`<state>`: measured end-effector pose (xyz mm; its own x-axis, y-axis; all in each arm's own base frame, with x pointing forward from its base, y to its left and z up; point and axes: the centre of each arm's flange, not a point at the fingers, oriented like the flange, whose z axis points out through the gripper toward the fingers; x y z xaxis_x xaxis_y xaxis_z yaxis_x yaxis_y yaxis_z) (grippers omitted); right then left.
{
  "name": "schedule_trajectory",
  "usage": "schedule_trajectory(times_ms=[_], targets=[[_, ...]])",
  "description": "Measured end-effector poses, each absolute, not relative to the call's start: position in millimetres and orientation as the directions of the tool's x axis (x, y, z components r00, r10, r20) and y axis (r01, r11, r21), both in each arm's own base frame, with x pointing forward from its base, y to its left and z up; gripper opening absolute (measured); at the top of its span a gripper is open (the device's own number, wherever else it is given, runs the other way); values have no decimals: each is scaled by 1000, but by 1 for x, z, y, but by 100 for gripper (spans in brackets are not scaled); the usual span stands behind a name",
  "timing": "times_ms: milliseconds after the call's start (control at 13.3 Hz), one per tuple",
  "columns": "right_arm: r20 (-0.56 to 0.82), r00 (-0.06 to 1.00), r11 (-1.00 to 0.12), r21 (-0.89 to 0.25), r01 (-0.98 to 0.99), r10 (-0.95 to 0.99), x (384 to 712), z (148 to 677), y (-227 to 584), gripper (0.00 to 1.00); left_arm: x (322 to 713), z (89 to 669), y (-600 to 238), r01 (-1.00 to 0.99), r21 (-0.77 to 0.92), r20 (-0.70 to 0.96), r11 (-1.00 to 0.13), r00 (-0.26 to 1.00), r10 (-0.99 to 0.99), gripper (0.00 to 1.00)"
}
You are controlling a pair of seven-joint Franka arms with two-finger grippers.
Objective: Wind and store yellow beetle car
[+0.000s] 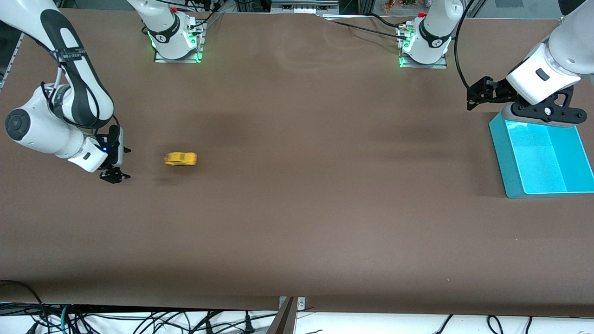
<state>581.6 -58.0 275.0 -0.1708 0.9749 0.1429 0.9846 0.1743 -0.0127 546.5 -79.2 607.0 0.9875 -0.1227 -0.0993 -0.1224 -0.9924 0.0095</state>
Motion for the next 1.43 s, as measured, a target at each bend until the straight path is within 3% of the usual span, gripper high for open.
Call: schedule_trajectory(times_ms=[225,526,1052,1428], targets=[[115,-123,117,56,992,986,602,340,-49,100,547,607,-79,-121,9,-99,-993,988,-122,100],[80,35,-45,123,991,996,591,435,-21,100,547,607,-79,-121,9,-99,-993,988,-121,100],[95,638,-644,52,763,764,554,503,6,100,547,607,-79,-122,9,-99,-992,988,-122,100],[60,897,-898,-9,439,438,539,516,13,100,547,607,-79,-122,9,-99,-993,988,-122,100]])
